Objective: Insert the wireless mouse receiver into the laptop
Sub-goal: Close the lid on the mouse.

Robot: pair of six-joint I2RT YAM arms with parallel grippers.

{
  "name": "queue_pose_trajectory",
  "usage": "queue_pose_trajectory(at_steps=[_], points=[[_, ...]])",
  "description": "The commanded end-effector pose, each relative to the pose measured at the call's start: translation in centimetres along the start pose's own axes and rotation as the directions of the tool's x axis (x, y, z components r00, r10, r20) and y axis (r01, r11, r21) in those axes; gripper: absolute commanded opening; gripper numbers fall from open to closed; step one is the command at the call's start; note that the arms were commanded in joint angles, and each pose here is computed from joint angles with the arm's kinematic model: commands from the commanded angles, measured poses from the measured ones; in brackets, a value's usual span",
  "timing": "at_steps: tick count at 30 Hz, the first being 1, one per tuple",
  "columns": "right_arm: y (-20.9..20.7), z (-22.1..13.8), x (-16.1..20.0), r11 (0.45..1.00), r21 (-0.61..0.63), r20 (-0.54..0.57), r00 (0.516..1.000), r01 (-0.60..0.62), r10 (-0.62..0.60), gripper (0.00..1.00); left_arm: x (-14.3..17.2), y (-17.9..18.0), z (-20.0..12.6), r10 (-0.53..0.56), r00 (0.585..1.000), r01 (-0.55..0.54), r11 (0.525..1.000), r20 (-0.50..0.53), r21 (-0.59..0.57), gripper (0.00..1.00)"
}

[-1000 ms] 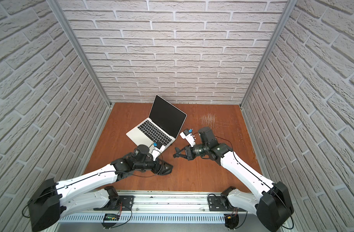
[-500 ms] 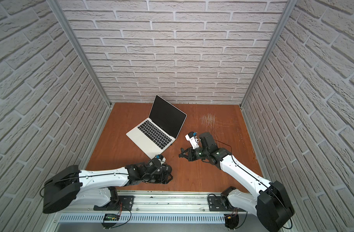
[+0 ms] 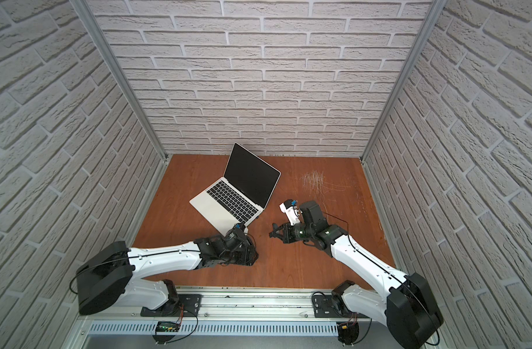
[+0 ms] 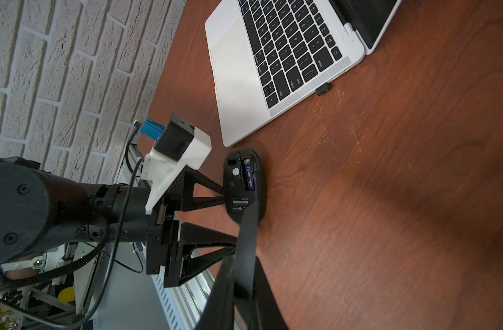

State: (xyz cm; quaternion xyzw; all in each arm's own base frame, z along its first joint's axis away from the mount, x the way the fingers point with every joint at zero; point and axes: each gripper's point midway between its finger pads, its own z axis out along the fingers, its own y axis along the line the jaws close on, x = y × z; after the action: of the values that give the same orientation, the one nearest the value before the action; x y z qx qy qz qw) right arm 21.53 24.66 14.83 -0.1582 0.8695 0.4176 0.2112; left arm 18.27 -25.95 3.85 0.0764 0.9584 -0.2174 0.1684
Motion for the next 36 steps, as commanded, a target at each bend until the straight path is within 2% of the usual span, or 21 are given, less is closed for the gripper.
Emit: queue_pose_trajectory(at_steps=[1, 9, 14, 17, 22, 25, 30, 33, 36], points=[[-0.3, 0.5, 0.1, 1.0, -0.01, -0.004, 1.0, -0.011, 0.011, 0.03, -0.6, 1.5, 0.0, 0.082, 0.997, -0.082, 0.992, -0.006, -0.096, 0.86], [-0.5, 1.1, 0.4, 0.999, -0.021, -0.024, 0.999, -0.032, 0.031, 0.03, -1.8, 1.6, 1.2, 0.203, 0.979, -0.2, 0.962, -0.004, -0.188, 0.85], [-0.8, 1.4, 0.6, 0.999, -0.017, -0.03, 0.999, -0.041, 0.04, 0.03, -2.0, 3.0, 1.5, 0.331, 0.942, -0.33, 0.877, -0.057, -0.349, 0.83], [-1.1, 1.5, 0.9, 0.999, -0.011, -0.037, 0.998, -0.048, 0.047, 0.03, -1.9, 3.2, 1.6, 0.369, 0.927, -0.368, 0.856, -0.07, -0.364, 0.78], [-1.6, 2.2, 1.6, 0.998, -0.018, -0.062, 0.996, -0.063, 0.062, 0.03, -1.4, 2.0, 2.3, 0.486, 0.872, -0.479, 0.827, -0.052, -0.295, 0.59], [-1.4, 2.7, 2.1, 0.996, -0.065, -0.083, 0.995, -0.065, 0.059, 0.03, -0.6, 1.5, 2.5, 0.57, 0.821, -0.562, 0.798, -0.033, -0.218, 0.54], [-0.6, 3.8, 3.0, 0.98, -0.177, -0.126, 0.989, -0.095, 0.073, 0.03, 1.1, -0.3, 2.6, 0.687, 0.726, -0.687, 0.726, 0.022, -0.02, 0.45], [-0.4, 4.1, 3.2, 0.975, -0.205, -0.134, 0.989, -0.086, 0.059, 0.03, 2.2, -0.6, 2.6, 0.715, 0.698, -0.715, 0.695, 0.028, 0.079, 0.41], [-0.2, 4.5, 3.8, 0.967, -0.237, -0.17, 0.984, -0.092, 0.053, 0.03, 2.8, -0.6, 2.7, 0.728, 0.685, -0.724, 0.678, 0.02, 0.125, 0.37]])
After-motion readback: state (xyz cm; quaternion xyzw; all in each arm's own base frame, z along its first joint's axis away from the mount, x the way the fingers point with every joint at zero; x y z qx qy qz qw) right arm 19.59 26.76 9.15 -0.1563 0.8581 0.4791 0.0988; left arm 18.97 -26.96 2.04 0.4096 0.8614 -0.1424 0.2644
